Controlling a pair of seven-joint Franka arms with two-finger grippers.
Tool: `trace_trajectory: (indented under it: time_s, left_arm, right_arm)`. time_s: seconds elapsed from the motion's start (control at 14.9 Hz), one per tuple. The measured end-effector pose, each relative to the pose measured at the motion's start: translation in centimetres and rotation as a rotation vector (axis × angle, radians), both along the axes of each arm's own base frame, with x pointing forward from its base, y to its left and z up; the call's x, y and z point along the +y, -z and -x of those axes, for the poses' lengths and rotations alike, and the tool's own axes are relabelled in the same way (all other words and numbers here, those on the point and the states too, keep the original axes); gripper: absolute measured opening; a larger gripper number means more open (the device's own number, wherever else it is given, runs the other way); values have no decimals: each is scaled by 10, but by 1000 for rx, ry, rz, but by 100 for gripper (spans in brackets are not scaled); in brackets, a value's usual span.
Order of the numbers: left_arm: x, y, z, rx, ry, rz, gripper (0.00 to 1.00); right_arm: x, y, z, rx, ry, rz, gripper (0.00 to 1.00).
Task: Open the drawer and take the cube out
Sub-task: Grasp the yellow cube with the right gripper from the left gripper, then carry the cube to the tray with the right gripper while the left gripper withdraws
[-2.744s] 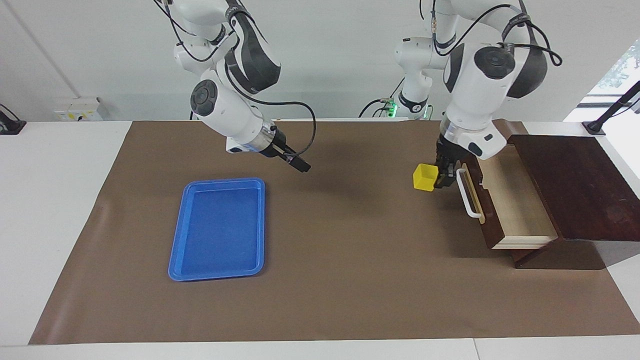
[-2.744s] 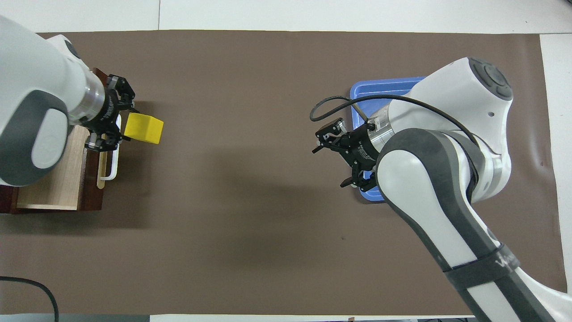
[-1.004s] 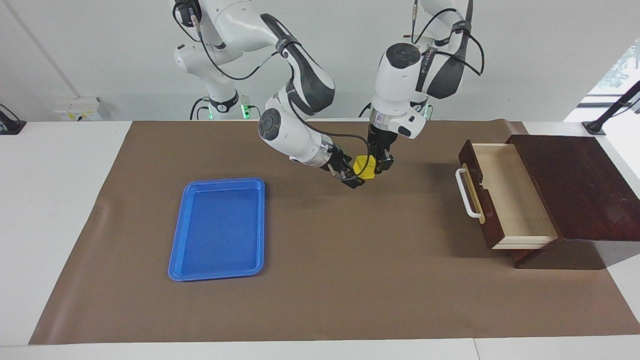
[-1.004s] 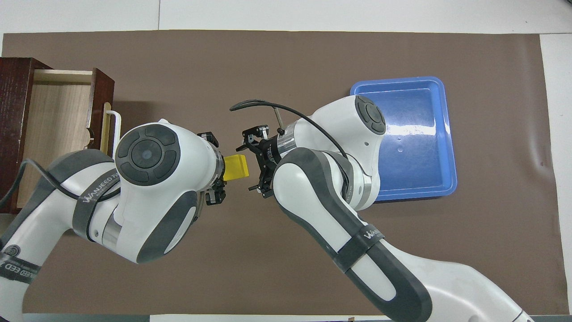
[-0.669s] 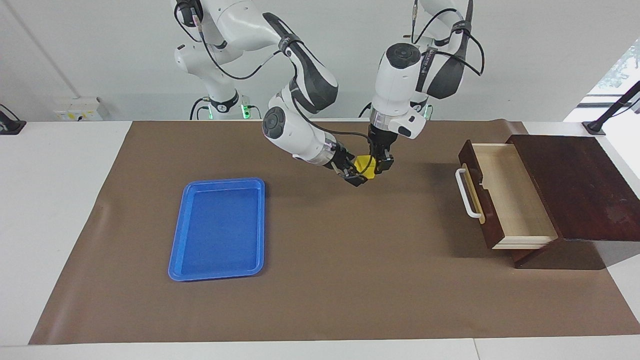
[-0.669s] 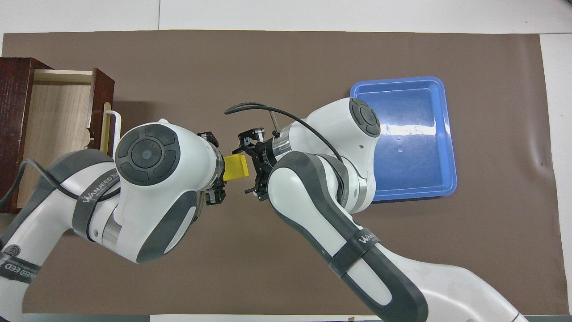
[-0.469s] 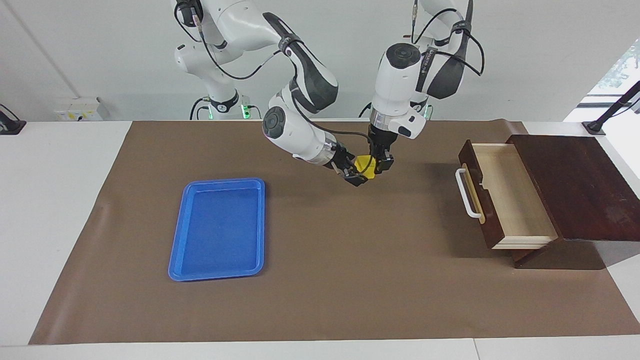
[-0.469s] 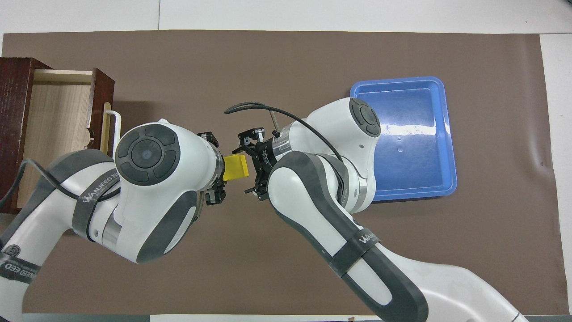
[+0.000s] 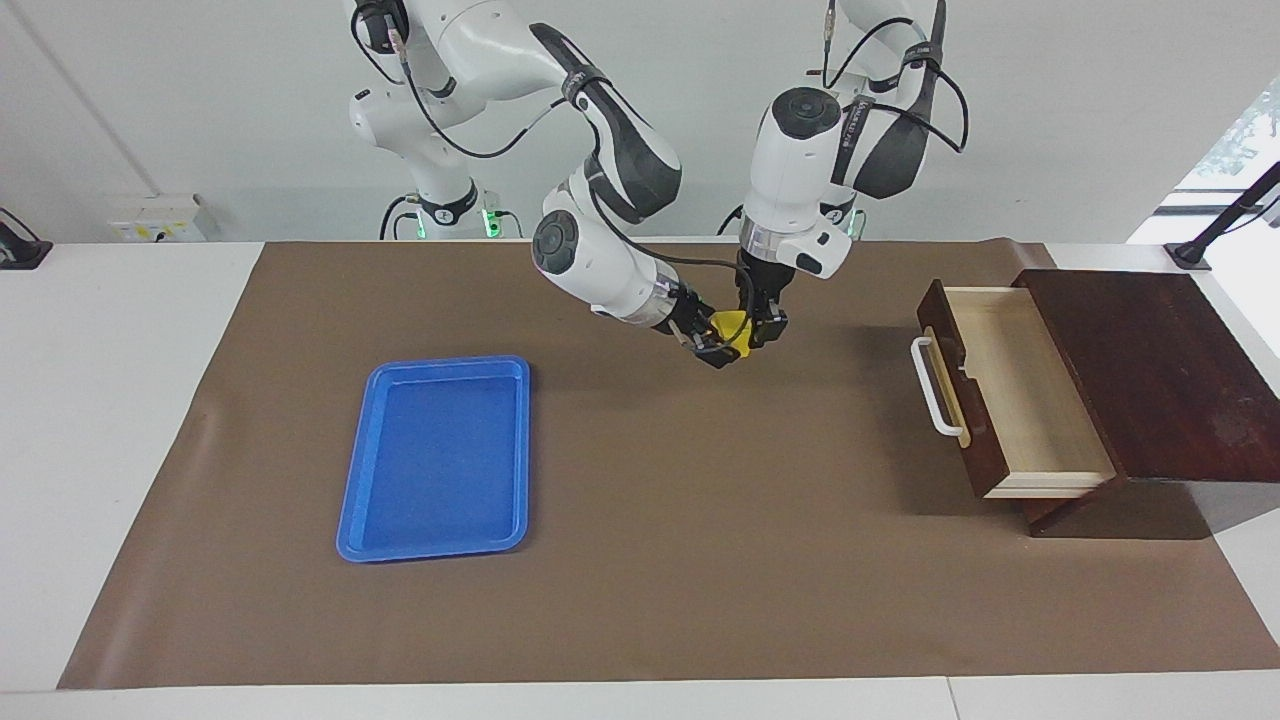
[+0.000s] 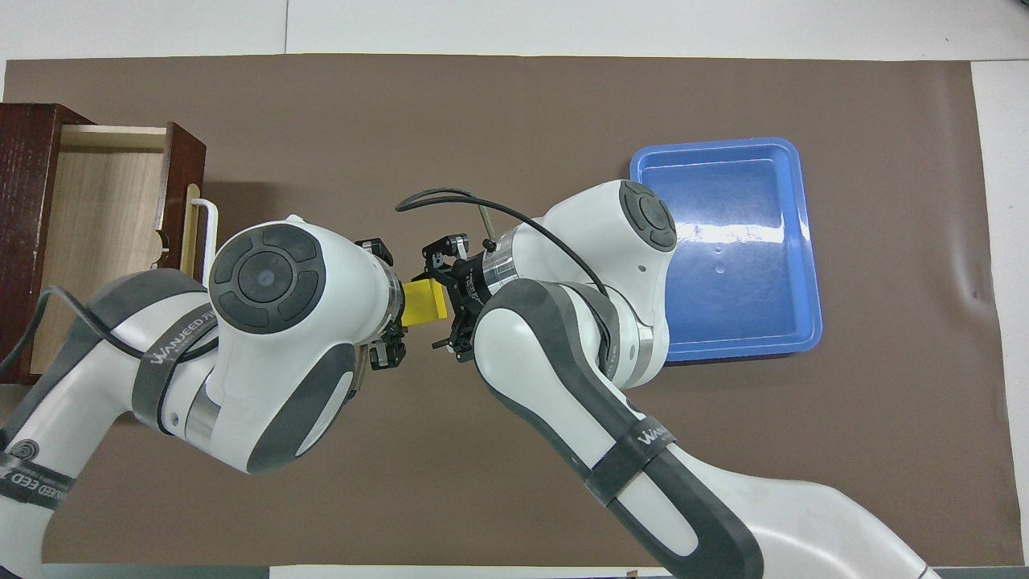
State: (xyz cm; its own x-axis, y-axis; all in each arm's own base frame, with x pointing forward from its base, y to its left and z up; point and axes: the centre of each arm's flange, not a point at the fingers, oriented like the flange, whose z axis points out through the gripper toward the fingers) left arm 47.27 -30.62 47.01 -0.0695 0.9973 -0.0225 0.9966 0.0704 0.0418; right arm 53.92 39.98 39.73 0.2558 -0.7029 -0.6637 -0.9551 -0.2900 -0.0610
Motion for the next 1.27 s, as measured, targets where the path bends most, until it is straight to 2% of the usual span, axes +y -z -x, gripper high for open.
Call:
trace_trajectory:
  time_s: [0.13, 0.2, 0.54, 0.6, 0.87, 1.07, 1.27]
  left_arm:
    - [-1, 2, 2, 5, -1, 0, 56]
    - [-1, 2, 1, 3, -9, 2, 56]
    - [0, 0, 0, -1, -11, 5, 56]
    - [2, -1, -2, -1, -16, 5, 61]
    - [52, -4, -30, -10, -71, 3, 100]
    - [117, -3, -57, -9, -20, -8, 100]
    - [175, 0, -75, -11, 26, -40, 100]
  right_arm:
    - [-2, -2, -4, -8, 16, -1, 60]
    - [-3, -2, -4, -2, 25, -1, 56]
    - [-2, -5, -6, -4, 28, -3, 56]
    - [-3, -5, -6, -5, 28, -4, 56]
    - [-4, -8, -9, -9, 32, -7, 56]
    - [-12, -14, -17, -16, 46, -13, 56]
    - [-38, -20, -37, 1, 90, -33, 56]
